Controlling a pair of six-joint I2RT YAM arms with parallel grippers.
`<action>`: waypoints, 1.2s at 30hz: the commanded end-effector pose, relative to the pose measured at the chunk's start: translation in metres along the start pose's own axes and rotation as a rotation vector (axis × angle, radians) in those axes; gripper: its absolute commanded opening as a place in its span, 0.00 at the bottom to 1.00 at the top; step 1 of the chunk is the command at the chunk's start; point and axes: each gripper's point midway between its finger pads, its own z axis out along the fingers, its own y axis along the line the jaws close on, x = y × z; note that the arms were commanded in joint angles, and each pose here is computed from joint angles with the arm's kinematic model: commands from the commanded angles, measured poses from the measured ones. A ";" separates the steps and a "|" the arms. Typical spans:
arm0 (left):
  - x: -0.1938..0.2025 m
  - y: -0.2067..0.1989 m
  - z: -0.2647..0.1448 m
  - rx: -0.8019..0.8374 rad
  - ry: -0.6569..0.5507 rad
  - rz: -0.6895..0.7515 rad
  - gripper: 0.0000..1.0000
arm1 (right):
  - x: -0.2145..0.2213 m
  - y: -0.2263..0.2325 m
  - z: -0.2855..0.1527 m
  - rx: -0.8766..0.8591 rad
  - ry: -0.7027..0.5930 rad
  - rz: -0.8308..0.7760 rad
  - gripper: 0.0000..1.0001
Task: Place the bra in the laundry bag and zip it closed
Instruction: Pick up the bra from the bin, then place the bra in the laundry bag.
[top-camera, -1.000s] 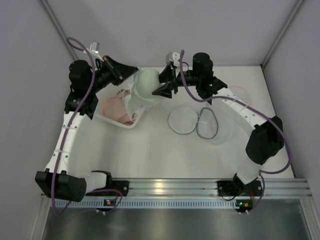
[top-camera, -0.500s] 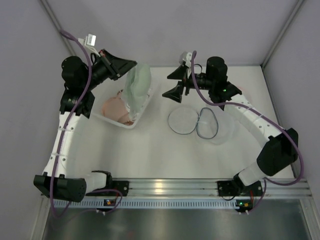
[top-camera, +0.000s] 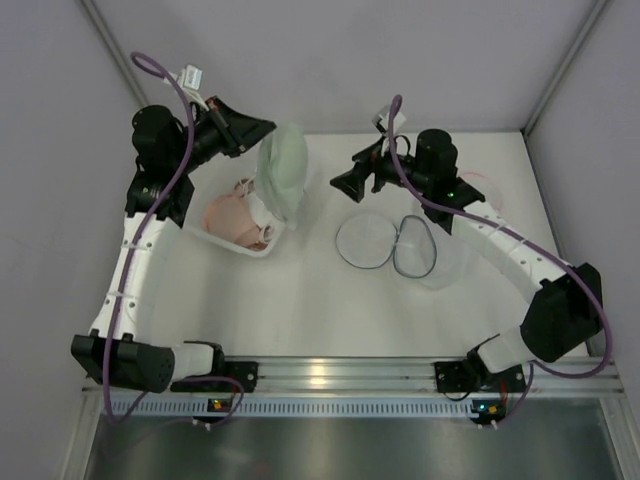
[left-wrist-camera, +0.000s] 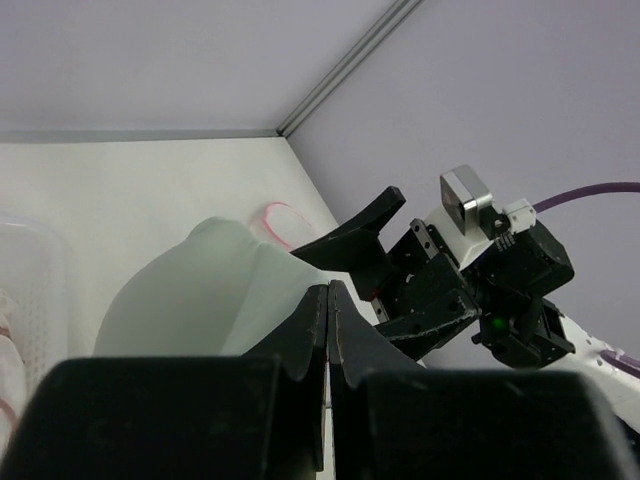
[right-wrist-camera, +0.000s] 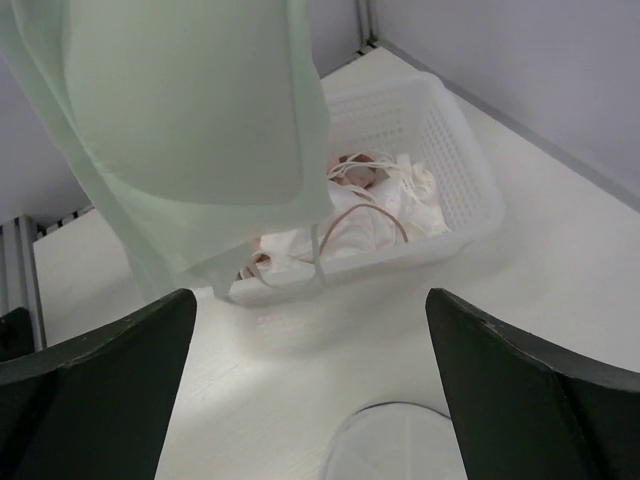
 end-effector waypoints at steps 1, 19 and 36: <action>-0.002 -0.005 0.007 0.049 0.016 0.063 0.00 | -0.043 -0.016 -0.022 0.167 -0.120 -0.027 0.99; 0.060 -0.045 0.037 0.087 0.210 0.263 0.00 | -0.006 -0.085 -0.128 0.770 0.079 0.021 0.99; 0.110 -0.062 0.057 0.148 0.322 0.244 0.00 | 0.146 -0.080 -0.173 0.944 0.367 0.307 0.66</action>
